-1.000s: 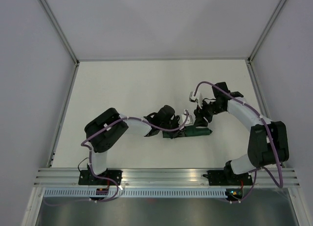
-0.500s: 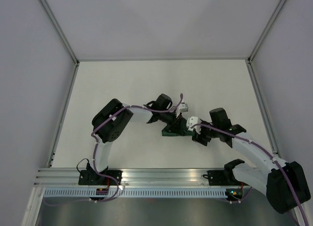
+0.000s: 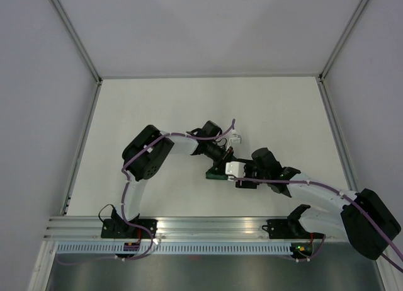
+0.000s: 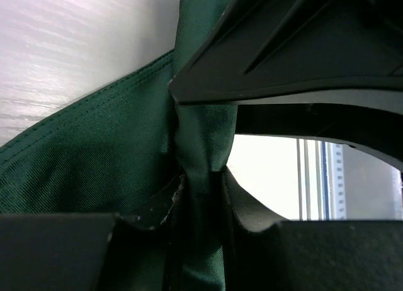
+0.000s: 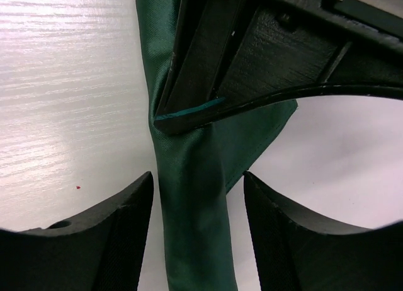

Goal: Fold the napkin, place the utensils inside, and roll it up
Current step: Roll the napkin with the utensil

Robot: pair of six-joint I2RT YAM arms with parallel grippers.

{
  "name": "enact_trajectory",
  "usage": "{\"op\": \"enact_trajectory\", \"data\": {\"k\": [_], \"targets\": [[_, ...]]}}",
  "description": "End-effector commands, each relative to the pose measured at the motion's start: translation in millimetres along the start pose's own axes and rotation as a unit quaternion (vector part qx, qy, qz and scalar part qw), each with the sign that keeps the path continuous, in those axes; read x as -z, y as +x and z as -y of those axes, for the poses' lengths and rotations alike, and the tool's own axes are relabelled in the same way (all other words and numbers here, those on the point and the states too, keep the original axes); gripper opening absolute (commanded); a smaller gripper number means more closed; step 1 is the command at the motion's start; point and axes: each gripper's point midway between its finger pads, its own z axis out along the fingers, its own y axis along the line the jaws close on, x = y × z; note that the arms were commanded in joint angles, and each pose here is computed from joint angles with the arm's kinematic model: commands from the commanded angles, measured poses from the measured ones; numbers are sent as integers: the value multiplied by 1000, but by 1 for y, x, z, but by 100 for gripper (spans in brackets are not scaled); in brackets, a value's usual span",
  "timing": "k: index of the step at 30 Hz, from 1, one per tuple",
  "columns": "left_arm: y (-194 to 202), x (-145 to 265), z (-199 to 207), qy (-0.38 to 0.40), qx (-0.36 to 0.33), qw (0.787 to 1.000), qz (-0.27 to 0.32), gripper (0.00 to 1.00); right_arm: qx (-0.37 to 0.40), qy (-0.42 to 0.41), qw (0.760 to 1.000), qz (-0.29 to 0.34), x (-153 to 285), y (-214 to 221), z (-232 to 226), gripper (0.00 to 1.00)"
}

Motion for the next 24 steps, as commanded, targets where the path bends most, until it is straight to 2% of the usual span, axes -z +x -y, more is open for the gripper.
{"op": "enact_trajectory", "data": {"k": [1,3,6,7,10,11,13,24], "targets": [[64,-5,-18,-39,104,991,-73,8,2,18,1000,-8,-4,0,6,64],[64,-5,-18,-40,105,991,-72,11,1,14,1000,-12,-5,3,4,62],[60,-4,-18,-44,105,991,-70,16,-2,3,1000,-20,-7,6,0,53],[59,-4,-19,-48,104,991,-70,19,-3,-1,1000,-23,-7,8,-1,44],[51,-1,-19,-62,98,991,-62,29,-8,-20,999,-36,-6,13,-10,26],[47,1,-19,-66,93,992,-57,34,-8,-25,999,-39,-6,14,-12,23],[32,5,-14,-70,79,994,-37,37,-11,-39,998,-46,-6,17,-16,17],[-36,41,-5,-150,39,986,65,43,-48,-119,990,-55,-5,21,-33,12]]}}
